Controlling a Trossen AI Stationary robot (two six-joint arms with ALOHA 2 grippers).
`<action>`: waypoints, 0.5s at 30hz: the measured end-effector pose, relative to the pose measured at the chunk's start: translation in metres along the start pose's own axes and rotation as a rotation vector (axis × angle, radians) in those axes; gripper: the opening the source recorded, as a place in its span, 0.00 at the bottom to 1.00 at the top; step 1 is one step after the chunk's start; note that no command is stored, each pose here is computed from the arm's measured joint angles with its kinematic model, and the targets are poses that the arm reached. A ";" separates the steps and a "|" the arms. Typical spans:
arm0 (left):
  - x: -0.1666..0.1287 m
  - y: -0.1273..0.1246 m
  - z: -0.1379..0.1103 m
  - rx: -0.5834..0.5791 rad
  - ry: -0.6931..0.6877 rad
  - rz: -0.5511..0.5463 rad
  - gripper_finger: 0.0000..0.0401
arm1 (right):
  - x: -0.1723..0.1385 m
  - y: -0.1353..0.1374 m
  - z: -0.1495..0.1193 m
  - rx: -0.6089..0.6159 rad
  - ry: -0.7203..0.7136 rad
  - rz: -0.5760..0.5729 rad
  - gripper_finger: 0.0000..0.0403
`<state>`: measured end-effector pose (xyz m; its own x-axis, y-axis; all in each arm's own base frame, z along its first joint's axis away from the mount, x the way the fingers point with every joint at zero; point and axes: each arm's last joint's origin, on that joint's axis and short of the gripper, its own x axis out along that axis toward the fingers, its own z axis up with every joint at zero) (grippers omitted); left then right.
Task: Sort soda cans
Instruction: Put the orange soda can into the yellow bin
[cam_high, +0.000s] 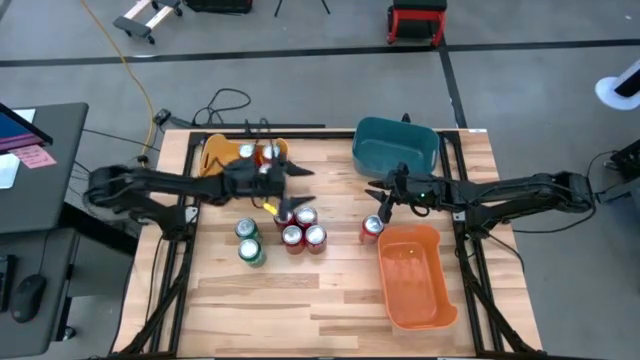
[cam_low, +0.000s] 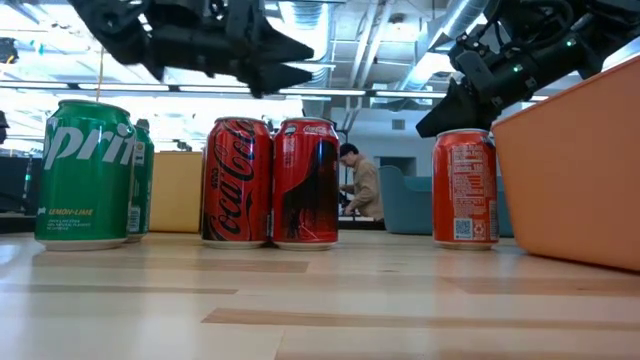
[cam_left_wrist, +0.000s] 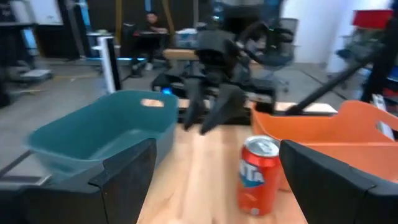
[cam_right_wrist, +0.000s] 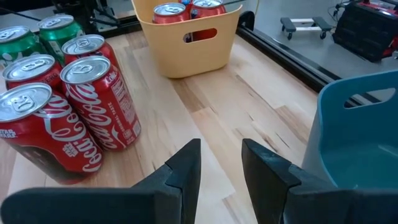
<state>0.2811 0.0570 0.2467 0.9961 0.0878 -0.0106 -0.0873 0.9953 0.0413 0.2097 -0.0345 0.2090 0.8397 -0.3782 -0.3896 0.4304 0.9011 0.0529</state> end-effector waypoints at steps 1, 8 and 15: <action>0.007 -0.001 -0.004 0.000 0.007 -0.017 0.83 | 0.000 0.000 0.000 -0.001 0.002 -0.001 0.34; 0.064 -0.004 -0.018 -0.018 0.084 -0.078 0.83 | 0.000 -0.001 -0.005 0.002 0.046 -0.008 0.34; 0.116 -0.011 -0.022 0.026 0.174 -0.142 0.83 | -0.001 -0.004 -0.014 -0.009 0.140 -0.064 0.34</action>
<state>0.3976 0.0570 0.2227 0.9807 -0.0455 -0.1903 0.0565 0.9970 0.0528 0.2023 -0.0345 0.1960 0.7561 -0.4027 -0.5160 0.4785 0.8780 0.0160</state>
